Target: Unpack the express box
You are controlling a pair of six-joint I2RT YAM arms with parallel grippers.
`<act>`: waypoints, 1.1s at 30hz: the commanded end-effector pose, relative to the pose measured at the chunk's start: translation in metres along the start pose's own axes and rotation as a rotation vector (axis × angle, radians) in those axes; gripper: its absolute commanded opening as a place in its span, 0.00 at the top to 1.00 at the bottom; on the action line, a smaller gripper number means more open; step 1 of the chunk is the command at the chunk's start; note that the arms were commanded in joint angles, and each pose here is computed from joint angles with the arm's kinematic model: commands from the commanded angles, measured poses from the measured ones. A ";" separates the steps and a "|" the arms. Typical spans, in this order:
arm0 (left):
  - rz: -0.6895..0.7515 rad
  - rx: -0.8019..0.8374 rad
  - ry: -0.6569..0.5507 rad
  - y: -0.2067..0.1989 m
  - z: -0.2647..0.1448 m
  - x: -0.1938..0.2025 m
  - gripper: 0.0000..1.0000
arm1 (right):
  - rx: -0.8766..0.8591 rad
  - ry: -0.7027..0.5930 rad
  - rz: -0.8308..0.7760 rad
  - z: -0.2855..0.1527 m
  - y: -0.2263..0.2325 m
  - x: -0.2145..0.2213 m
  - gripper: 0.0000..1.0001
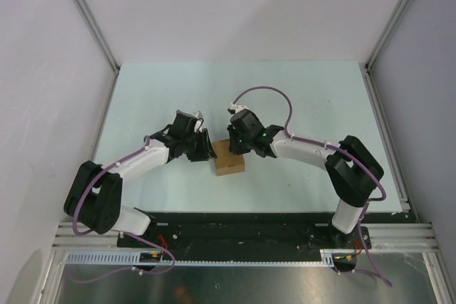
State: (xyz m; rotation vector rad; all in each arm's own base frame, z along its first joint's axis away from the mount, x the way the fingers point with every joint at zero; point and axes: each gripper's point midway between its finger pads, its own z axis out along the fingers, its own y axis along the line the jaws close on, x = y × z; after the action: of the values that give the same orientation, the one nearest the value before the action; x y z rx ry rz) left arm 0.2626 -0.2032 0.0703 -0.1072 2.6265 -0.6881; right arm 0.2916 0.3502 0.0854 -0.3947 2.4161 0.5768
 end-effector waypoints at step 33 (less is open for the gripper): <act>0.037 0.062 -0.055 -0.003 -0.011 -0.019 0.69 | 0.068 -0.036 -0.149 -0.001 0.024 -0.008 0.63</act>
State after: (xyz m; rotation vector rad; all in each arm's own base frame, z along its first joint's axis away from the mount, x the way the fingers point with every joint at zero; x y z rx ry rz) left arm 0.2654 -0.1987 0.0687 -0.0905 2.6070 -0.7429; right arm 0.2786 0.3775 0.0971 -0.5259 2.3587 0.5596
